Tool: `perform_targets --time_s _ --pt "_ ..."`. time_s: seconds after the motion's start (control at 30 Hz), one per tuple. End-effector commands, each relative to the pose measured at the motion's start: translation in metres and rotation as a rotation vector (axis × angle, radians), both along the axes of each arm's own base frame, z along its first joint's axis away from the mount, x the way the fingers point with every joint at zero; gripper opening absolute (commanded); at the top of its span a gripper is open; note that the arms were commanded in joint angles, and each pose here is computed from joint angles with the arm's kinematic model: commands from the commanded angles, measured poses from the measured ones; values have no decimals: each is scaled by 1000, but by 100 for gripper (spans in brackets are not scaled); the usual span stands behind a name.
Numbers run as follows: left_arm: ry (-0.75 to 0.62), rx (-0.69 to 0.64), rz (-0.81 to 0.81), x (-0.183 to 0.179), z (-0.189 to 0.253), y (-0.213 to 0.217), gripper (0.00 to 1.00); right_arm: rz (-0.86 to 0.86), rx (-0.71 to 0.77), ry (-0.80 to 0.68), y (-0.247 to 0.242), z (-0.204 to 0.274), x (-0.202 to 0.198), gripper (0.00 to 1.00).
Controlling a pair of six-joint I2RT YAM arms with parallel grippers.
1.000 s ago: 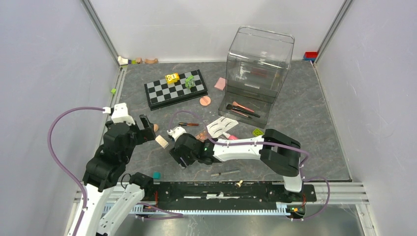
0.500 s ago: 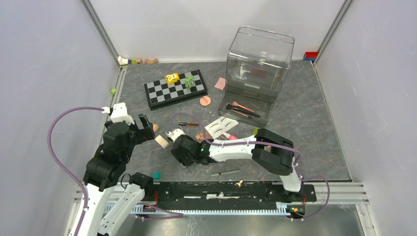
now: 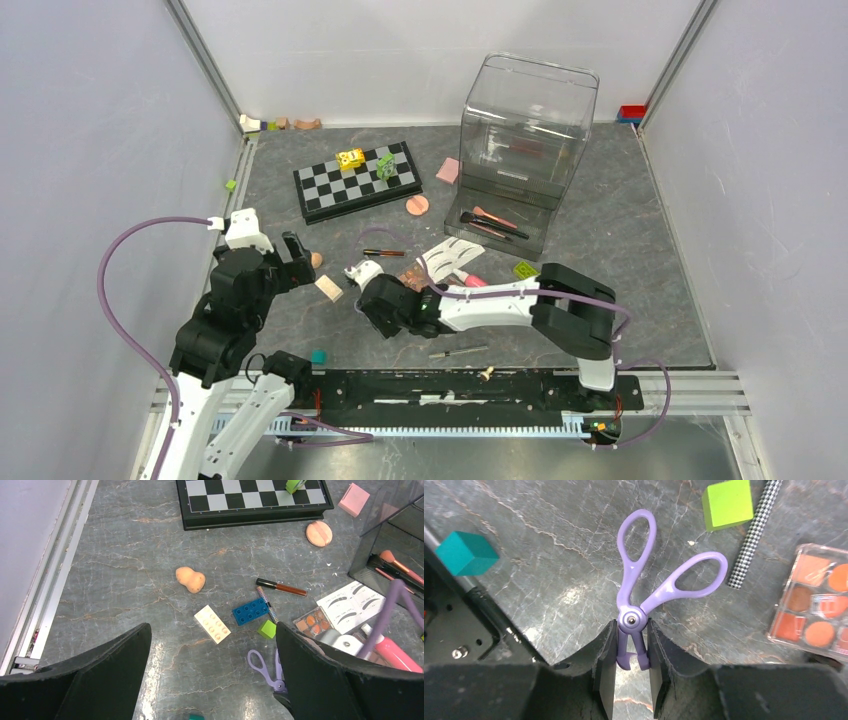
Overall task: Organize the makeup
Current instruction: Pick up the makeup tool from the center of the board.
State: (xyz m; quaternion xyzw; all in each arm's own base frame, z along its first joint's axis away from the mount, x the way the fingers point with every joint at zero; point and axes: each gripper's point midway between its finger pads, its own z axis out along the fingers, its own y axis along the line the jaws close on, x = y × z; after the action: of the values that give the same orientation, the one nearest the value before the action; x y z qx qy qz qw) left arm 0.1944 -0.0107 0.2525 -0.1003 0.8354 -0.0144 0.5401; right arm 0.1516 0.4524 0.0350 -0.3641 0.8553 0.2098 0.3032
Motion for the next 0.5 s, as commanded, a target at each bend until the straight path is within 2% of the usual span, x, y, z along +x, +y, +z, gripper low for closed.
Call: perform_targets --time_s 0.0,0.2,0.47 --pt "-27 -28 9 5 7 -2 100 54 118 -99 7 56 5 30" --pt "-28 -27 11 4 7 -1 100 109 67 -186 -17 72 14 30" --pt "-30 -27 16 4 7 -1 100 -38 -26 -221 -99 75 71 30"
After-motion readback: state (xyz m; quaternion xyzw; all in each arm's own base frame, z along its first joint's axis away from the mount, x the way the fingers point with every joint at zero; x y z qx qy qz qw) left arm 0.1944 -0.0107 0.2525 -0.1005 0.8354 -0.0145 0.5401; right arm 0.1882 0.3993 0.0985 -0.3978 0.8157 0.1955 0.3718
